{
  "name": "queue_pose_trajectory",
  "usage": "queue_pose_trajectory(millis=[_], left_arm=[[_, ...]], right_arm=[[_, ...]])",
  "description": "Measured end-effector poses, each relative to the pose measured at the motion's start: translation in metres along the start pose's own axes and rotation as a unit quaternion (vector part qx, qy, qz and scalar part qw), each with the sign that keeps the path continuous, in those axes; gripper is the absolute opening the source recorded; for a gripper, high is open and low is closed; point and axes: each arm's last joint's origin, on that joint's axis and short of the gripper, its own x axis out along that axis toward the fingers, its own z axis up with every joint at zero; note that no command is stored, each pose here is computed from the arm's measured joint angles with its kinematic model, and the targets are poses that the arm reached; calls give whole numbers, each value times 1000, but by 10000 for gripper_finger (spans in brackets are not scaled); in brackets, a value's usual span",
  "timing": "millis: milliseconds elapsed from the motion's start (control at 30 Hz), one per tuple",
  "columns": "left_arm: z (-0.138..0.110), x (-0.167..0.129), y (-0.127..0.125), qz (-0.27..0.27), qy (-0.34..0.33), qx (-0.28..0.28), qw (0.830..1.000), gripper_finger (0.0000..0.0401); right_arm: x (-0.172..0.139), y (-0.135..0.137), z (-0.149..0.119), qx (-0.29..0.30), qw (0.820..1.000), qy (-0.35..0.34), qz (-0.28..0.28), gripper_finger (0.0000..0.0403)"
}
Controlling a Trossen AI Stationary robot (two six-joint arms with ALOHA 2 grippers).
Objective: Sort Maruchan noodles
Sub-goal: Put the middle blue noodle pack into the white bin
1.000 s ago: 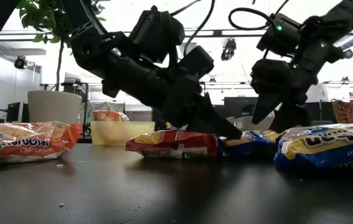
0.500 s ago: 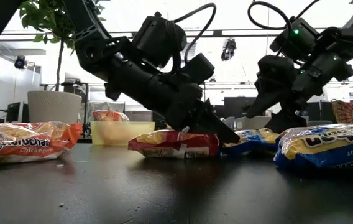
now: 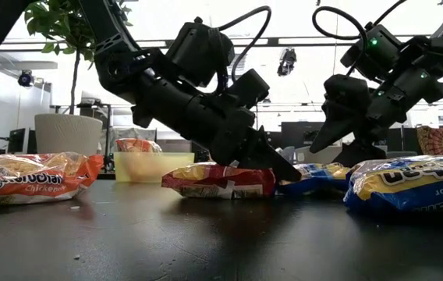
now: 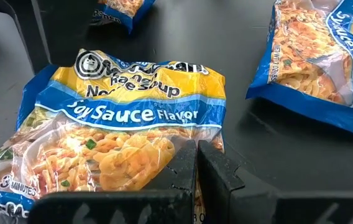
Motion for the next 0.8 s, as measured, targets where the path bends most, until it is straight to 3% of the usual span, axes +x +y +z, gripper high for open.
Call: queue_pose_trajectory(millis=[267, 567, 800], left_arm=[[-1, 0, 0, 0, 0, -1, 1000, 0], [-1, 0, 0, 0, -1, -1, 1000, 0], [0, 0, 0, 0, -2, -2, 1000, 0]], right_arm=[[9, -5, -3, 1, 1000, 9, -9, 274], [34, 1, -3, -1, 993, 5, 115, 272], [35, 1, -3, -1, 992, 7, 125, 227]])
